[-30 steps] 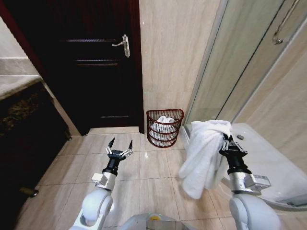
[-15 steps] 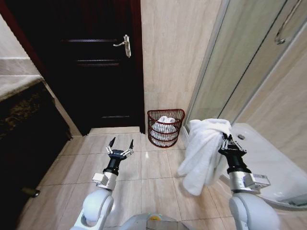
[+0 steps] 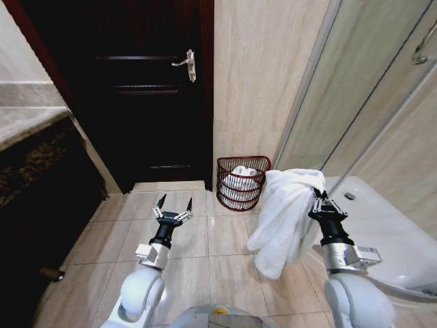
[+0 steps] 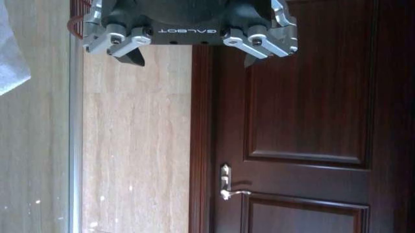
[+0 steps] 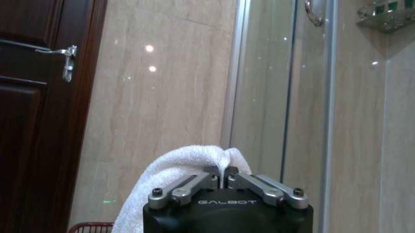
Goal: Discard the used towel into the hamper.
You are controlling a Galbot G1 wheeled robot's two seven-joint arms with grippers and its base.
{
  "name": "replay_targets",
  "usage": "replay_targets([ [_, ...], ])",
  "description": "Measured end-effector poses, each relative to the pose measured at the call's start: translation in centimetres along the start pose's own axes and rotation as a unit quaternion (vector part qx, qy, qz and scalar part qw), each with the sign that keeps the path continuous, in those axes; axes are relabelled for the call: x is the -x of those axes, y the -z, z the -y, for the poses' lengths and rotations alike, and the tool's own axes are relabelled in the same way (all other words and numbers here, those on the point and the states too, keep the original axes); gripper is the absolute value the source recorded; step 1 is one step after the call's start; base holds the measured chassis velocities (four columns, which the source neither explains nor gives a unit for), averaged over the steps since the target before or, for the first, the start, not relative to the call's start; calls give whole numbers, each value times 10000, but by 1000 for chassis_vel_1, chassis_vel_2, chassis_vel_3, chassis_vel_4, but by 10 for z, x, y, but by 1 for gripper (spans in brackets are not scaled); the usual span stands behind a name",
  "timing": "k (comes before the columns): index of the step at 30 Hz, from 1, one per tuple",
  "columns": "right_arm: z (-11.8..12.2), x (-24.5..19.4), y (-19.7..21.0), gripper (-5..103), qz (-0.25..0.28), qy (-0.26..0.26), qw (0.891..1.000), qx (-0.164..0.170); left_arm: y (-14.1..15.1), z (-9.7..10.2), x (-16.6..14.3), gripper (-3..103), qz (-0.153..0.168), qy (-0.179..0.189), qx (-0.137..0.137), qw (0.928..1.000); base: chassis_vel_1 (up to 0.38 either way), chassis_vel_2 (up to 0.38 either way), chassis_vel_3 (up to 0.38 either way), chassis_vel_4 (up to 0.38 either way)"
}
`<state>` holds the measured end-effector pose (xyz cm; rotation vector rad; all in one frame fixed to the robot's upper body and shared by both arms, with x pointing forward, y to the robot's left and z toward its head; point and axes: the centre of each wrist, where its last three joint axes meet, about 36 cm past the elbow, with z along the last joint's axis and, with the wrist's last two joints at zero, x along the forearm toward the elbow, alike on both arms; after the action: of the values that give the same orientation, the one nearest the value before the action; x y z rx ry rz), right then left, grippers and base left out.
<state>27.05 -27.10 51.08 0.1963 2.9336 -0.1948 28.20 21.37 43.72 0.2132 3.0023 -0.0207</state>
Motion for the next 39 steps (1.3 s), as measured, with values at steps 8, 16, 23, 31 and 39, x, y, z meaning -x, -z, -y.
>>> replay_targets([
  [8, 4, 1, -6, 3, 43, 32, 10000, 26, -3, -2, -2, 100, -16, 30, 11, 10000, 28, 30, -49, -53],
  [16, 5, 0, -10, 3, 82, 28, 9999, 103, 0, 0, -2, 100, 13, 23, 2, 10000, -24, 3, 18, -11],
  [23, 5, -1, -10, 3, 88, 29, 9999, 114, 2, 0, -4, 100, 18, 24, 7, 10000, -123, 137, 113, -114],
  [31, 6, -1, -10, 3, 156, 59, 9998, 78, 2, 1, -4, 100, 32, 21, -6, 10000, -169, 168, 163, -170],
  [39, 6, -1, -11, 3, 160, 61, 9998, 70, 1, 1, -3, 100, 31, 19, -8, 10000, -102, 136, 115, -125],
])
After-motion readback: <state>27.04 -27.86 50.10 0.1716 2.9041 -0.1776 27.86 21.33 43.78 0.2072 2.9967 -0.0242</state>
